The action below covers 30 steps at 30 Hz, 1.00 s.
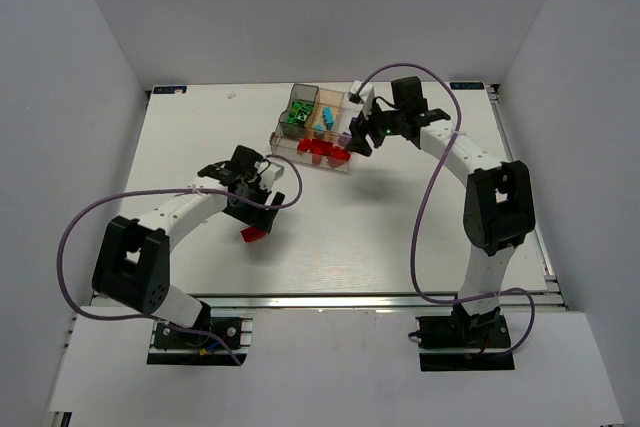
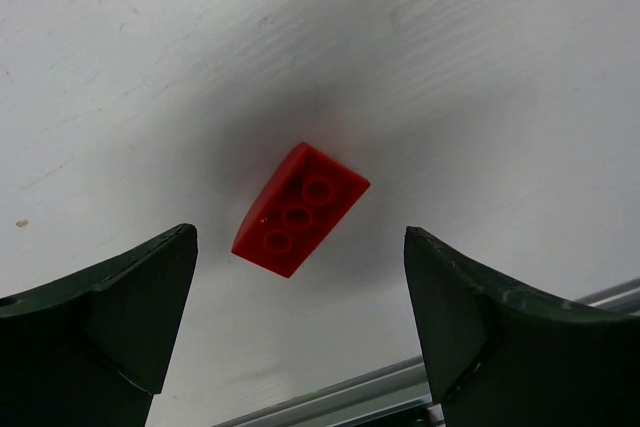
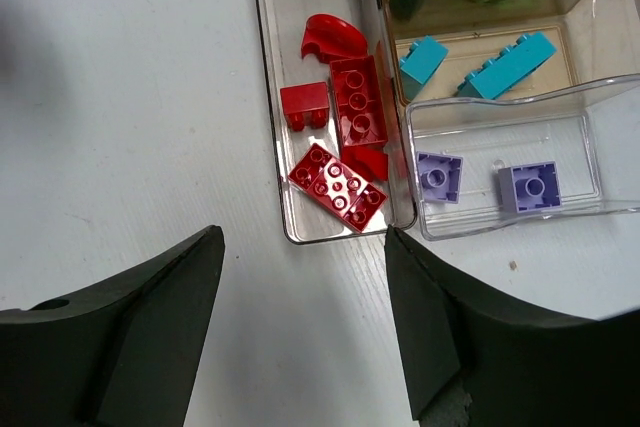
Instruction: Sort the legos into containers by color
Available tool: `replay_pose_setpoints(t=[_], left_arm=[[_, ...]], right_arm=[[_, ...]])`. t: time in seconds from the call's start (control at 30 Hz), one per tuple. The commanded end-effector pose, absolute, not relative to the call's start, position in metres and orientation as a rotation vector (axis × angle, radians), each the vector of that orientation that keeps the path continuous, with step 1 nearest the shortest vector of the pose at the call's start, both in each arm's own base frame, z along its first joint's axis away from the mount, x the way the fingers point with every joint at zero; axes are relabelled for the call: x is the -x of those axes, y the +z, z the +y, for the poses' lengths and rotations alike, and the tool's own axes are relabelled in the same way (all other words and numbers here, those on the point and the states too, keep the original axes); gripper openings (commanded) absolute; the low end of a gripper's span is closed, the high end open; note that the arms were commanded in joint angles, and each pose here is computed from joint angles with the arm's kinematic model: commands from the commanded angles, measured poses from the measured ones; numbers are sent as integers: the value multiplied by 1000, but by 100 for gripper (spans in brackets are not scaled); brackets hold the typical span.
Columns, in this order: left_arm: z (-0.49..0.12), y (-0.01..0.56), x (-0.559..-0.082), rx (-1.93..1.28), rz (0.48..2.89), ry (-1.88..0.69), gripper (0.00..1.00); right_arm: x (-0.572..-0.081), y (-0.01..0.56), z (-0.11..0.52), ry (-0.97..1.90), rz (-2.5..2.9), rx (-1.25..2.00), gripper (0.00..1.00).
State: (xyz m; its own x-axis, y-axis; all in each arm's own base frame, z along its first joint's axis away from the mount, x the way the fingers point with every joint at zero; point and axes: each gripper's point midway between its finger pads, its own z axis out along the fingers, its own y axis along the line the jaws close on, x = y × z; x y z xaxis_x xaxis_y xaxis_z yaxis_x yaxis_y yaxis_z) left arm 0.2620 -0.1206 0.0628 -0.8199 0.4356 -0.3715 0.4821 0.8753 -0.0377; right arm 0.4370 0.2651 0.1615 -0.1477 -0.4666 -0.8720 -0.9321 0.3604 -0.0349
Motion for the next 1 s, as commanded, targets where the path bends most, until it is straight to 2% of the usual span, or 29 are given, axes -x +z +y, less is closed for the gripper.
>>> replay_pose_setpoints(t=[0.0,0.17,0.4,0.63,0.67,0.97], left_arm=[[-113,66,-274,-820,2641,-38,93],[-115,55,-280,-837,2631,32,90],[-116,39,-275,-841,2650,104,79],[-118,33,-271,-828,2667,122,62],[-121,32,-271,-836,2660,120,56],[-125,25,-269,-820,2695,98,41]], right_arm=[[-436,189,264,685,1698,1216,71],[-435,190,261,686,1707,1204,71],[-435,188,257,686,1712,1198,71],[-435,187,254,693,1720,1186,71],[-435,188,253,691,1720,1183,71],[-431,185,249,693,1727,1178,71]])
